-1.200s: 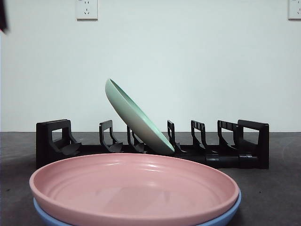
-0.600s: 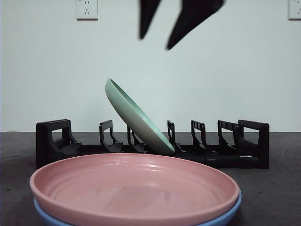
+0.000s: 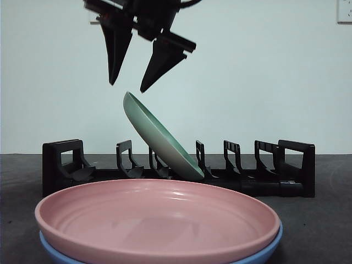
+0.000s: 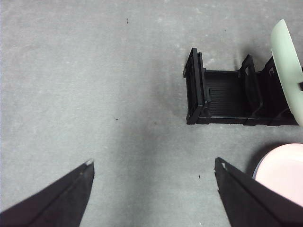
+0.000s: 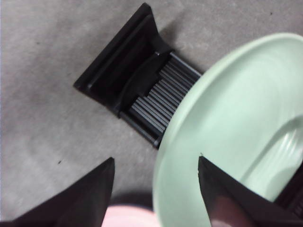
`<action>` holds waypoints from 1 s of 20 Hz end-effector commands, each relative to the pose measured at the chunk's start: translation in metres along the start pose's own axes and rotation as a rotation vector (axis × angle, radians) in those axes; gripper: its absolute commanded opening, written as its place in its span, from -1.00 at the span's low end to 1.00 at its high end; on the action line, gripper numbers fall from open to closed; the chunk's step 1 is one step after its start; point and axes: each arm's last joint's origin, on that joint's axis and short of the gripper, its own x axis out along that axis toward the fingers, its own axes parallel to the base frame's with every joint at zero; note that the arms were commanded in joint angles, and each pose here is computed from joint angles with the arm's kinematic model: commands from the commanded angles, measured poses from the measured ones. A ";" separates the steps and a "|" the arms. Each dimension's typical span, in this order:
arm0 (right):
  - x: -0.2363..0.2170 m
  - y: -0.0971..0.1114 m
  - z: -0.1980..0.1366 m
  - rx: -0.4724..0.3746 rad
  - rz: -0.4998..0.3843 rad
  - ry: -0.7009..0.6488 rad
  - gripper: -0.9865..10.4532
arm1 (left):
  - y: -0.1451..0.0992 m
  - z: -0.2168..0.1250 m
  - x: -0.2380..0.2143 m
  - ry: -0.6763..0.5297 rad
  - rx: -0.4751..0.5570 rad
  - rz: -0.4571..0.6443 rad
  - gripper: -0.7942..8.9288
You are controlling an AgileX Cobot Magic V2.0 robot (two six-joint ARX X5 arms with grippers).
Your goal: Place the plate
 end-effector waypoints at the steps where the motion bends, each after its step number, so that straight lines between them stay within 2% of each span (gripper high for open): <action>1: 0.011 0.002 0.005 -0.027 0.006 -0.017 -0.34 | -0.001 0.004 -0.003 -0.021 -0.010 -0.003 0.00; 5: 0.026 -0.002 0.005 -0.020 -0.002 0.005 -0.36 | -0.001 0.005 -0.003 -0.022 -0.011 -0.003 0.00; 11: 0.032 -0.002 0.005 -0.031 0.023 0.013 -0.79 | -0.001 0.005 -0.003 -0.024 -0.011 -0.003 0.00; 15: 0.032 -0.001 0.005 -0.029 0.025 0.012 -0.80 | -0.001 0.005 -0.003 -0.023 -0.011 -0.003 0.00; 20: 0.001 0.007 0.019 -0.050 0.113 -0.005 -0.80 | -0.001 0.005 -0.003 -0.023 -0.012 -0.003 0.00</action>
